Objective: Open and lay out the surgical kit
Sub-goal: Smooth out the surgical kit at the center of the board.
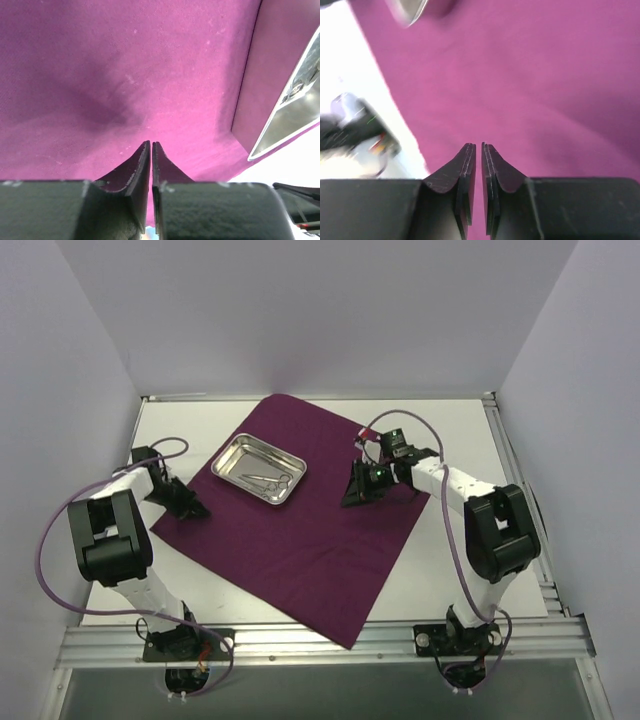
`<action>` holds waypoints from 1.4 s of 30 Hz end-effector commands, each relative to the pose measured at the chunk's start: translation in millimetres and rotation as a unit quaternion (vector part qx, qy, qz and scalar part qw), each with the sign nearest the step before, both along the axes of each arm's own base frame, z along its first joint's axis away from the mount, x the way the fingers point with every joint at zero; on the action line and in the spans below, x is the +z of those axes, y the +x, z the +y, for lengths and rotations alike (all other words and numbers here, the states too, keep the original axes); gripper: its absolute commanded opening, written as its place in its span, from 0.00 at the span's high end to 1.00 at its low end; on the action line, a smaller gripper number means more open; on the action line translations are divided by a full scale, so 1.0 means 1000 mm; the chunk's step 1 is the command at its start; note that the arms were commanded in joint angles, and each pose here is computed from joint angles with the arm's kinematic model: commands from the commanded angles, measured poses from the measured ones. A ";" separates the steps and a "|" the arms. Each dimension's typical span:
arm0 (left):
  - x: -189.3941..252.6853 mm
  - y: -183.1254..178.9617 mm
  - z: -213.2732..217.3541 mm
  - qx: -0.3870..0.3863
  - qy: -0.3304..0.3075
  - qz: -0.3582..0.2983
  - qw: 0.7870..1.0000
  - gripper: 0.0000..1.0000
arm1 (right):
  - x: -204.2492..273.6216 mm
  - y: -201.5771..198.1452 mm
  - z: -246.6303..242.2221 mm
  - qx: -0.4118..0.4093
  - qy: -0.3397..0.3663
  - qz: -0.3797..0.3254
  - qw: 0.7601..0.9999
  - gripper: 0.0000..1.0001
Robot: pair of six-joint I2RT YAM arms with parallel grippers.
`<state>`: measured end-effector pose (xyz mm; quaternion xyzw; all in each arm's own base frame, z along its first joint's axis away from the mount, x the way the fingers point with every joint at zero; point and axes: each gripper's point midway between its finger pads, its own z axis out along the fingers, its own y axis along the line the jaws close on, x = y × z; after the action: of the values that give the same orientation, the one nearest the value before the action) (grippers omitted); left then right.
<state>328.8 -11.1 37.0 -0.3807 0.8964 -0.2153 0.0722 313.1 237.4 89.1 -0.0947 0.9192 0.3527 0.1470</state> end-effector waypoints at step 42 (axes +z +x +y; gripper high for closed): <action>-0.018 0.007 0.012 0.007 0.003 -0.008 1.000 0.97 | -0.053 -0.143 0.113 0.204 0.052 0.208 0.955 0.87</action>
<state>330.5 -4.2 27.2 -0.3880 0.8921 -0.2199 0.0723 180.4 338.8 52.5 -0.2164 0.8800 0.4153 -0.0800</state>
